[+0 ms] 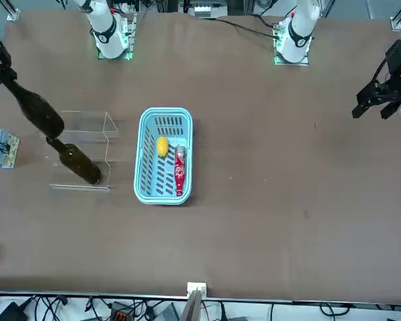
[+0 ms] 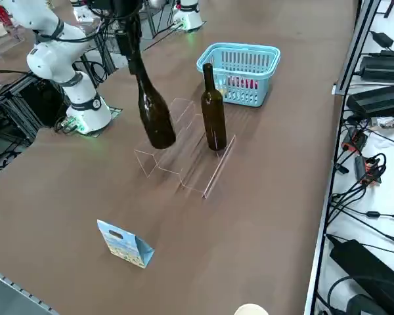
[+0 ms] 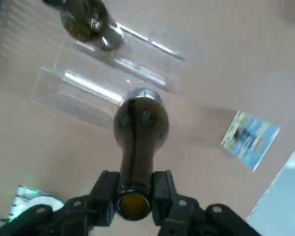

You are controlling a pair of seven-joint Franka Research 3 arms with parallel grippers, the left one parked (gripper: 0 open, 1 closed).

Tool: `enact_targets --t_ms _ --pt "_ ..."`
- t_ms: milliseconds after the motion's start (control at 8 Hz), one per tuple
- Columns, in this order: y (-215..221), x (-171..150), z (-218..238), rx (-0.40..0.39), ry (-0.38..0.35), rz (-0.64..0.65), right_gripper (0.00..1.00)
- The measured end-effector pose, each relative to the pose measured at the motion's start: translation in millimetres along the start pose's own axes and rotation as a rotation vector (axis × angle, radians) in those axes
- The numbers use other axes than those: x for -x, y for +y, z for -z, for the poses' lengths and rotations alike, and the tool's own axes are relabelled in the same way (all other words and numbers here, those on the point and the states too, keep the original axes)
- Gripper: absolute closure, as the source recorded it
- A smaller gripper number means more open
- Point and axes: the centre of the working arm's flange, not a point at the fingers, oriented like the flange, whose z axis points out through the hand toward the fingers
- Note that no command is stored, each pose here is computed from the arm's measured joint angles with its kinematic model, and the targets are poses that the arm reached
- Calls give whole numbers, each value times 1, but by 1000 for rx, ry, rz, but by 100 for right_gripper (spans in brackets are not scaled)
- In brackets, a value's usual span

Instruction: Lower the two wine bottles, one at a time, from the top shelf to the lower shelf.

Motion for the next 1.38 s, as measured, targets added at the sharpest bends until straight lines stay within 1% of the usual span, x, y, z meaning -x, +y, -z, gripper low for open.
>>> enact_targets --t_ms 375,625,1000,1375 --pt "17 -57 -11 33 -32 133 62" --pt "25 -83 -26 58 -30 191 62" --pt "25 -104 -40 75 -18 237 62" --pt "26 -115 -54 52 -4 277 62"
